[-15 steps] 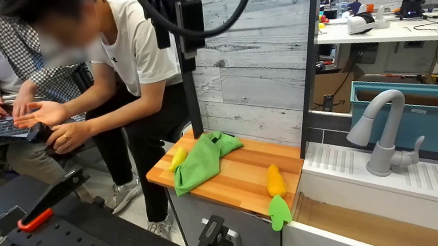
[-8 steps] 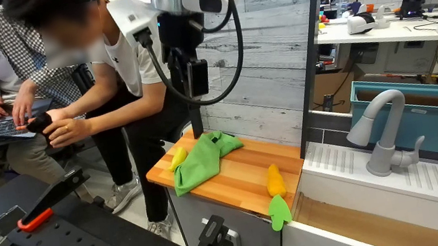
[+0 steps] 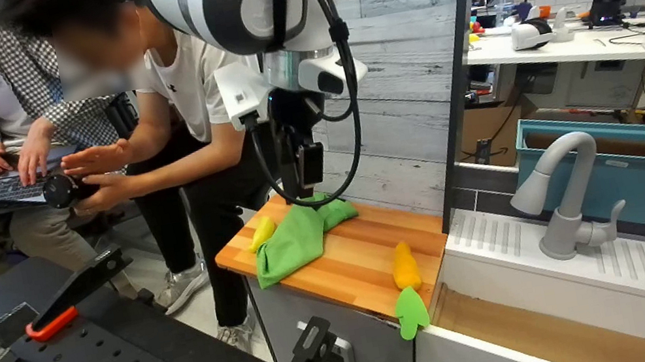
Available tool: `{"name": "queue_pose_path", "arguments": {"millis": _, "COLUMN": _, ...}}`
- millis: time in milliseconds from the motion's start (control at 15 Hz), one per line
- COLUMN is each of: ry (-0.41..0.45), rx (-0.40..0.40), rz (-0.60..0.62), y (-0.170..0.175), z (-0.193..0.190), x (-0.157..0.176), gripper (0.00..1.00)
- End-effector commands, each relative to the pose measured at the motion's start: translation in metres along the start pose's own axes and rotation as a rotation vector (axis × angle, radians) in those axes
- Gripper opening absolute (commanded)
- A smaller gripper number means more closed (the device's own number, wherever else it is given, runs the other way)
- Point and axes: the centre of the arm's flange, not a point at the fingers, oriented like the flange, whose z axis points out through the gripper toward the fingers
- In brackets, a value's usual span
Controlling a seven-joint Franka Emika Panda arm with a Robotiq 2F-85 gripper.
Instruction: Move the green cloth to the right
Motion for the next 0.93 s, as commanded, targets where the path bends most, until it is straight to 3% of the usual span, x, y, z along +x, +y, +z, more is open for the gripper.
{"name": "queue_pose_path", "arguments": {"millis": 0, "ry": 0.039, "rx": -0.035, "rz": 0.044, "y": -0.021, "z": 0.041, "x": 0.025, "gripper": 1.00}}
{"name": "queue_pose_path", "arguments": {"millis": 867, "ry": 0.067, "rx": -0.126, "rz": 0.000, "y": -0.038, "z": 0.125, "x": 0.023, "gripper": 1.00}}
